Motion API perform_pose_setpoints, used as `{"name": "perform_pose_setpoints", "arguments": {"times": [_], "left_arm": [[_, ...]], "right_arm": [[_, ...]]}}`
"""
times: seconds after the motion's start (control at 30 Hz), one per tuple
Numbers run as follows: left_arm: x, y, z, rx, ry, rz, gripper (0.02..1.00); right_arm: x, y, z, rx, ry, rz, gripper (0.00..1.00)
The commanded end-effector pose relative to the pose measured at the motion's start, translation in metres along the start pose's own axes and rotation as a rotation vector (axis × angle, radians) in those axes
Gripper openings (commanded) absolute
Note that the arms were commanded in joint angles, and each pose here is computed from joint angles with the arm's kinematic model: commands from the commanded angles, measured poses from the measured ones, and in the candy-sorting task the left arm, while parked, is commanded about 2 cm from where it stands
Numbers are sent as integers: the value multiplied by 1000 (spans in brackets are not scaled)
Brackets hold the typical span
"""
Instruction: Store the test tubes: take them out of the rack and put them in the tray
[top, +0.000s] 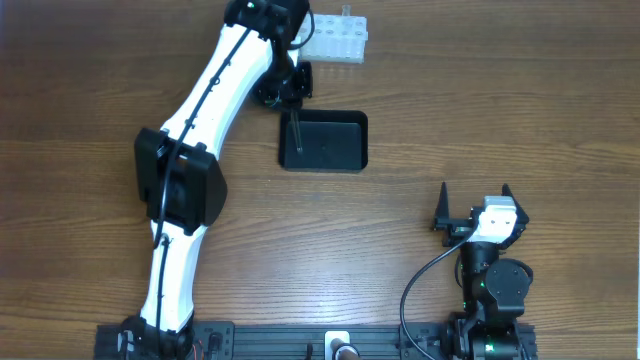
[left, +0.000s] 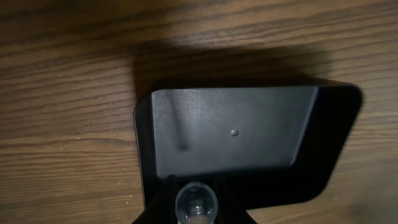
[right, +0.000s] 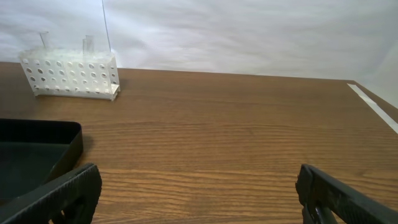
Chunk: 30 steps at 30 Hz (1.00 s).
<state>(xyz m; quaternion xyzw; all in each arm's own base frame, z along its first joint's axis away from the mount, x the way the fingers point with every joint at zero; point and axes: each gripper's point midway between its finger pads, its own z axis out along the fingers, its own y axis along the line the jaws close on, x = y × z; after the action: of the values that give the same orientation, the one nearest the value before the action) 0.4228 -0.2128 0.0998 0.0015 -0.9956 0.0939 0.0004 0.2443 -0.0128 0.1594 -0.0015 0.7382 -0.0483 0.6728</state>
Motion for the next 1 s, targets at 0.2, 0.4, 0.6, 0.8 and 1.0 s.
{"name": "perform_pose_setpoints", "arguments": {"times": [0.2,0.4,0.6,0.8,1.0], "left_arm": [[7,-2,37,-14,84,-14,38],[9,0,50,-27,112,-14,38],[11,3,63,-38,138,-20,38],[8,3,72,-39,136,-19,36],[5,3,80,-37,132,-19,47]], "right_arm": [[2,2,0,-9,0,-4,993],[2,2,0,-9,0,-4,993],[2,2,0,-9,0,-4,991],[2,2,0,-9,0,-4,991],[2,2,0,-9,0,-4,991]]}}
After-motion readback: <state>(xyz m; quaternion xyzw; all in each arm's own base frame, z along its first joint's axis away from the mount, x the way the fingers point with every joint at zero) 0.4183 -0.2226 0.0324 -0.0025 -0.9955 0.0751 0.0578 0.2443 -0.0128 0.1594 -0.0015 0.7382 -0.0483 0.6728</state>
